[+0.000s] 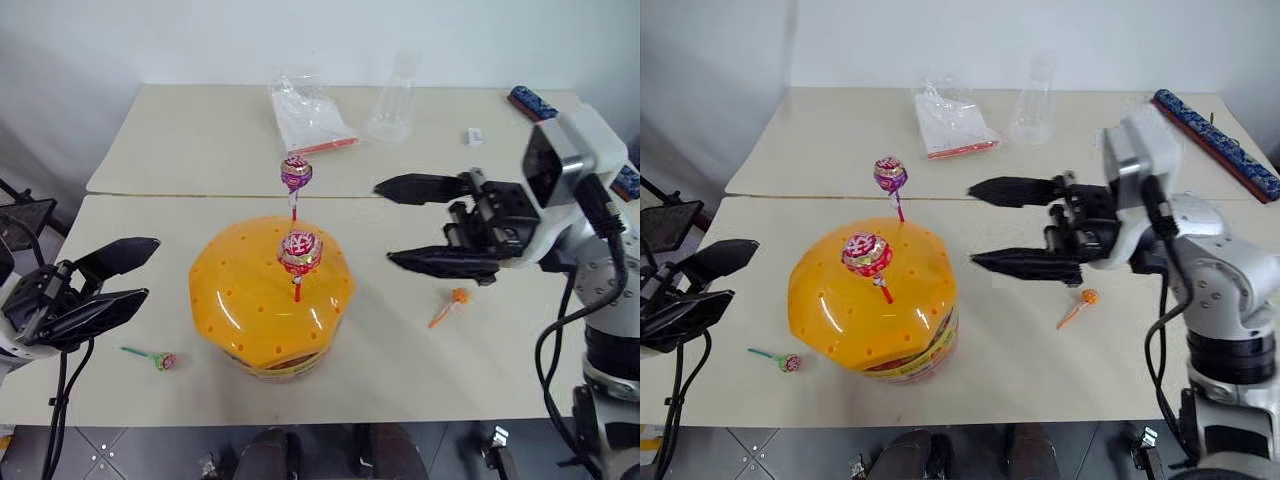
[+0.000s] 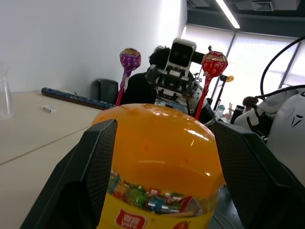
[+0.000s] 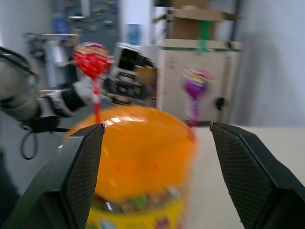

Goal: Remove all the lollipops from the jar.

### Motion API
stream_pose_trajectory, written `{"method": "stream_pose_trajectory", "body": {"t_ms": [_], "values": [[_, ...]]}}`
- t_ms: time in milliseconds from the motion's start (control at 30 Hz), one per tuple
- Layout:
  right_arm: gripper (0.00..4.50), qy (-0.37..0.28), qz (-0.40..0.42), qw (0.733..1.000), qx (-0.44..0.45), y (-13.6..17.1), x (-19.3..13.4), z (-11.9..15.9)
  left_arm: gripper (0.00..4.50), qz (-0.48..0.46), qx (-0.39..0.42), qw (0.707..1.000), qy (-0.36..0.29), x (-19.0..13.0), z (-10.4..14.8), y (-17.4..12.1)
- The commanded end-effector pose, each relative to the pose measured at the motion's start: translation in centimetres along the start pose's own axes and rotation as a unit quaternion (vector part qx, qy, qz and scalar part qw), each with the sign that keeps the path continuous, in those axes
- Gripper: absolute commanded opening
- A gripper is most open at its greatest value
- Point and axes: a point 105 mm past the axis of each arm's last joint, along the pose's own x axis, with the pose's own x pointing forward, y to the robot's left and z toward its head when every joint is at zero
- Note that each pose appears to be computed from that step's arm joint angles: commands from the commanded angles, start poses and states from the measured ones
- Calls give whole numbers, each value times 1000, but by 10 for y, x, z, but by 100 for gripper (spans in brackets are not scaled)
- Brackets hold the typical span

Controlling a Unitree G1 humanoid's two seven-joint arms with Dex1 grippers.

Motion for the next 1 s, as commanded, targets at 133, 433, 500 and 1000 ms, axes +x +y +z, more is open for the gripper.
{"method": "stream_pose_trajectory", "body": {"t_ms": [133,433,500,1000], "values": [[368,14,110,994,-16,16,21,-1,340,-12,26,1000,-12,5,4,-9],[368,34,138,990,6,7,49,-10,340,-5,21,999,-23,4,-9,-10],[351,33,146,989,3,6,54,-11,340,-4,22,999,-25,4,-10,-8],[1,-76,187,979,16,5,64,8,340,-17,32,998,-41,4,0,-9]]}}
